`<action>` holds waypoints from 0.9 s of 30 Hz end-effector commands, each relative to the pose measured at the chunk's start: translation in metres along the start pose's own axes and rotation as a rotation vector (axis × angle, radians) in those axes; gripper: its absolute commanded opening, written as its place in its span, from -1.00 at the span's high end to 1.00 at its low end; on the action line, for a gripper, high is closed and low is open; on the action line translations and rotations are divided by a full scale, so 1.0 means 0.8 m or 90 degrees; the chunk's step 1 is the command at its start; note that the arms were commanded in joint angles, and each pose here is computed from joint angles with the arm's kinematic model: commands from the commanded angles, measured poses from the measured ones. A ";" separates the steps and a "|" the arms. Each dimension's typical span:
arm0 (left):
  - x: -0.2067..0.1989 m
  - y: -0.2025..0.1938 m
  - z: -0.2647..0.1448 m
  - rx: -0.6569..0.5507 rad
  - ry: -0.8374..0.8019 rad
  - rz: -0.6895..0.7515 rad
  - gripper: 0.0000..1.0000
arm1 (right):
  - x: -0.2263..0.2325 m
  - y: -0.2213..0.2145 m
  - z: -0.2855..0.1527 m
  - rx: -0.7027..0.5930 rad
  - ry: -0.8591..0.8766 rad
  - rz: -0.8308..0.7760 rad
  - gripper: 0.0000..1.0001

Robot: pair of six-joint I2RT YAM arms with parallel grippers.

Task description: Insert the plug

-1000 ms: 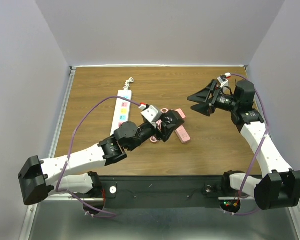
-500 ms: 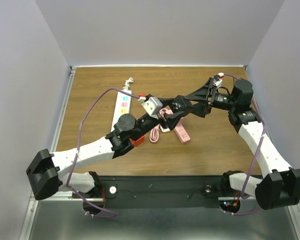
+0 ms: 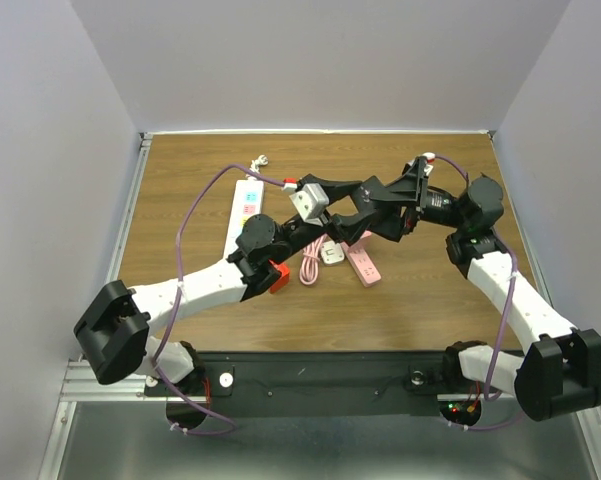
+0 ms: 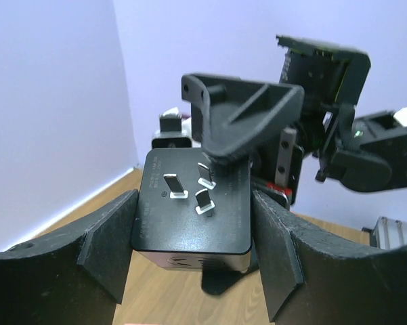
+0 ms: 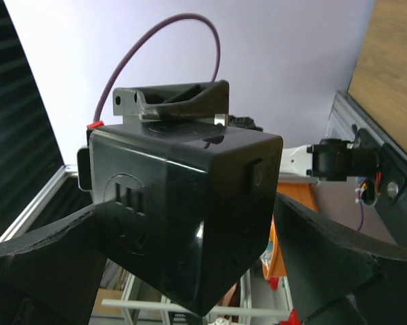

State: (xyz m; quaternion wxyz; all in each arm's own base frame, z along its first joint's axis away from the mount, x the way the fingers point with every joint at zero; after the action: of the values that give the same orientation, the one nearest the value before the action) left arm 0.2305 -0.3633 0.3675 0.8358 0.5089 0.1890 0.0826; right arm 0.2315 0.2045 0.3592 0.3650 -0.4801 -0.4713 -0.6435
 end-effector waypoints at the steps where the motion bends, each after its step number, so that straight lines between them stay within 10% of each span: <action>1: -0.034 0.079 0.014 -0.131 -0.078 0.015 1.00 | 0.041 -0.005 0.000 0.009 0.053 -0.060 -1.00; 27: -0.012 0.014 -0.058 -0.093 -0.024 -0.065 1.00 | 0.053 0.024 0.007 -0.078 0.068 -0.090 -0.95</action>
State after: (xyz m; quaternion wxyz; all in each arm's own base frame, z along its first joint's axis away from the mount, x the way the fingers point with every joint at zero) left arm 0.2138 -0.3277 0.3485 0.8641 0.4536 0.2107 0.0562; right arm 0.2418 0.2044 0.3725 0.3478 -0.4825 -0.4402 -0.6727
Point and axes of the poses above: each gripper's point midway between its finger pads, its own z axis out along the fingers, its own x axis along the line the jaws close on, y = z × x, the point moved 2 cm from there along -z, back along the fingers, and after that the axes turned 15 degrees about -z, right-handed, at the moved point
